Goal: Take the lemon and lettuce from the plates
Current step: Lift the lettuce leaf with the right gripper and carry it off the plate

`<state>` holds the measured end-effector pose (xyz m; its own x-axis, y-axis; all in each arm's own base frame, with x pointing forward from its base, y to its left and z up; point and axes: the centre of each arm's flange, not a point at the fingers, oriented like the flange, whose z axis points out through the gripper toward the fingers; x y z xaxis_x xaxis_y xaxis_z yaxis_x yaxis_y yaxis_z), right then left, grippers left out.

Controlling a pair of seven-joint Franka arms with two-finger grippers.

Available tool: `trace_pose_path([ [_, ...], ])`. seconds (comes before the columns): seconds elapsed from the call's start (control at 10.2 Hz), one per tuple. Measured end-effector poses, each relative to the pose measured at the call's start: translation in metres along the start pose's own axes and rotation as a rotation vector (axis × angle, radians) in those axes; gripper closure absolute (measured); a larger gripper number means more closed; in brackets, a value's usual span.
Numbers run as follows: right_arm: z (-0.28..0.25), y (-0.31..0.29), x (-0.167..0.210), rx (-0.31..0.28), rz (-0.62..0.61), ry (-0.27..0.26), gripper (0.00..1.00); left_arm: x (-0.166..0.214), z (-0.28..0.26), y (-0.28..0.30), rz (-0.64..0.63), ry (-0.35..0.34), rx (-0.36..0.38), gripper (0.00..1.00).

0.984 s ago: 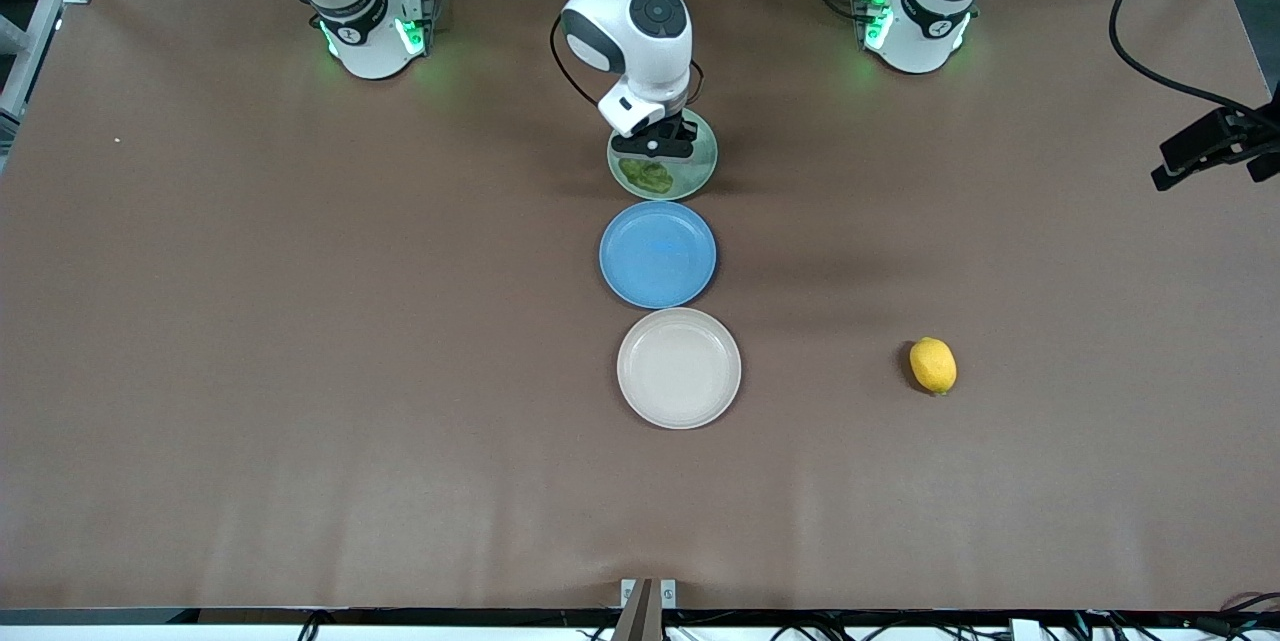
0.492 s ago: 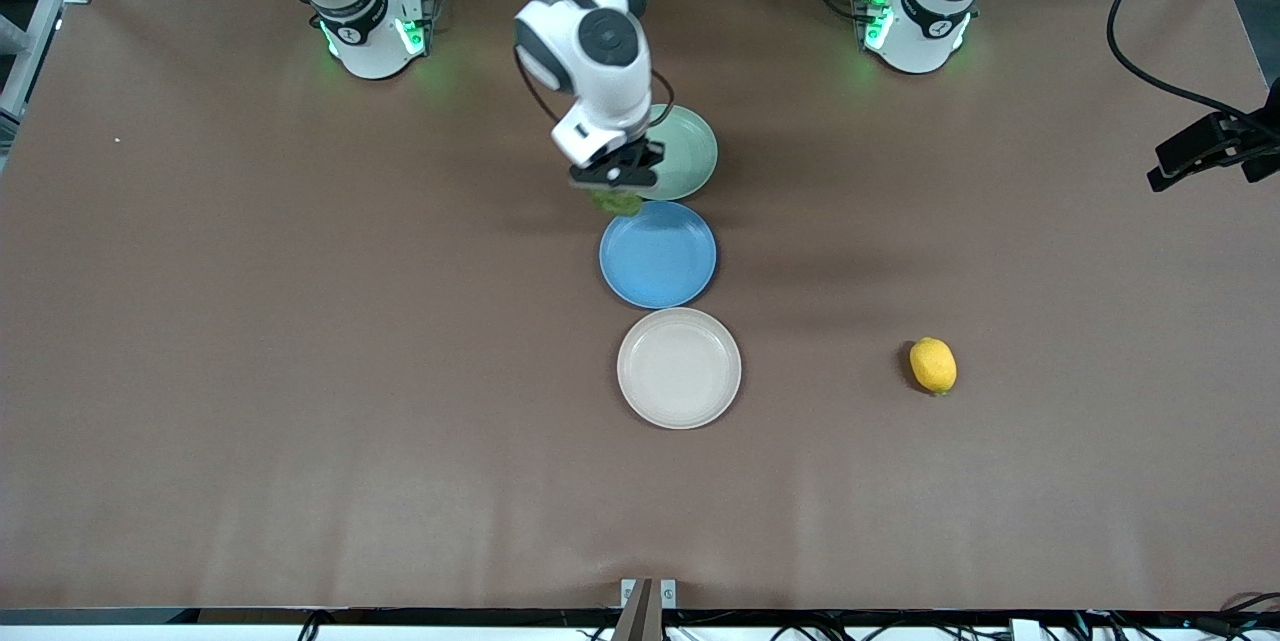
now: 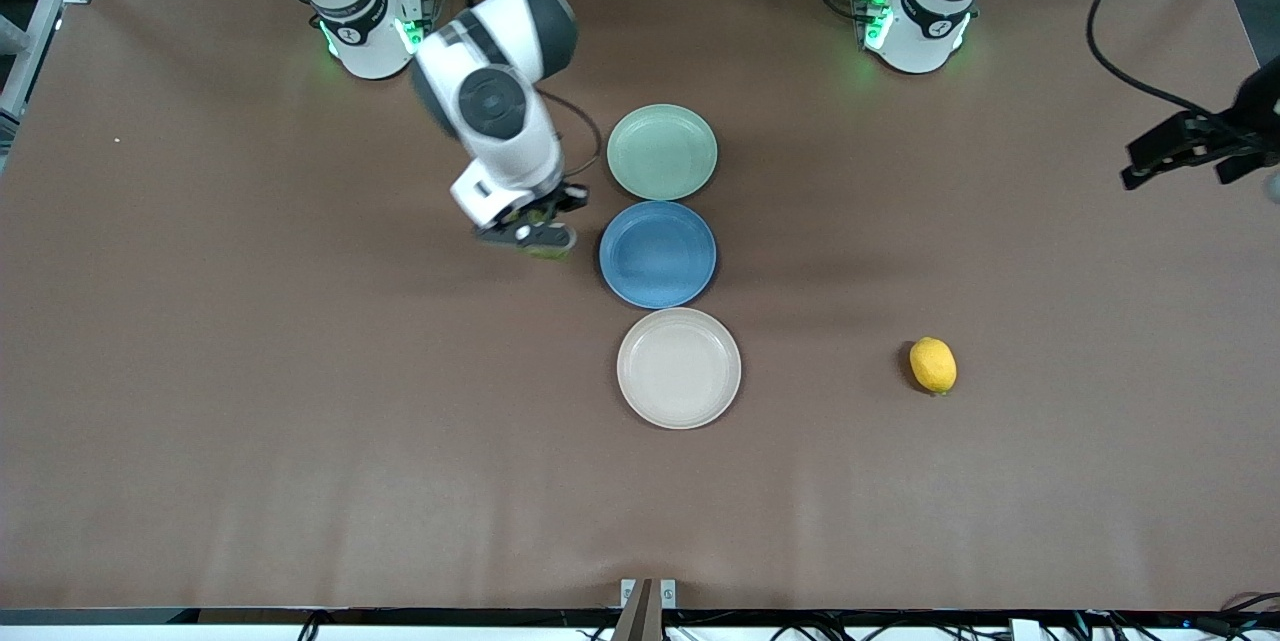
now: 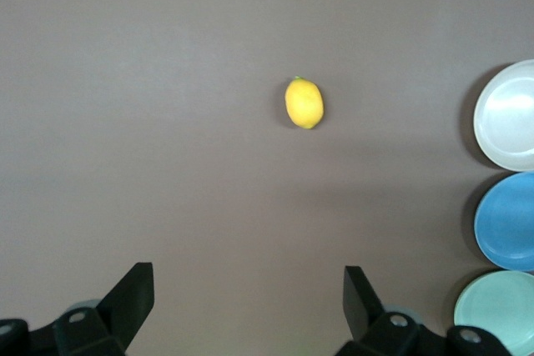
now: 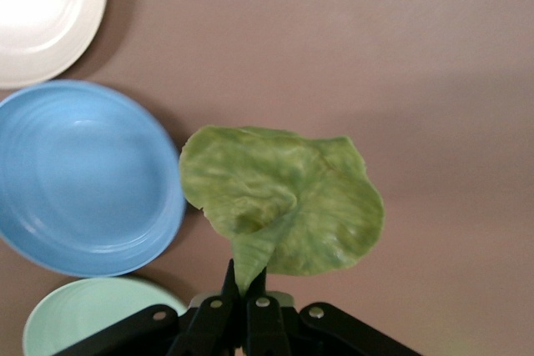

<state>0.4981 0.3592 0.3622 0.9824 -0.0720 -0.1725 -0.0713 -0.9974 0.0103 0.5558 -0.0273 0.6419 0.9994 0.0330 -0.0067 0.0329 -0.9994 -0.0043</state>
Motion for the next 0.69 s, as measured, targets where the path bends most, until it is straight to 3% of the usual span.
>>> trace_pose_path([
  [0.69, -0.016, 0.178, 0.096, 0.016, -0.059, -0.039, 0.96, -0.003, -0.001, 0.016, 0.030, 0.001, -0.002, 0.00],
])
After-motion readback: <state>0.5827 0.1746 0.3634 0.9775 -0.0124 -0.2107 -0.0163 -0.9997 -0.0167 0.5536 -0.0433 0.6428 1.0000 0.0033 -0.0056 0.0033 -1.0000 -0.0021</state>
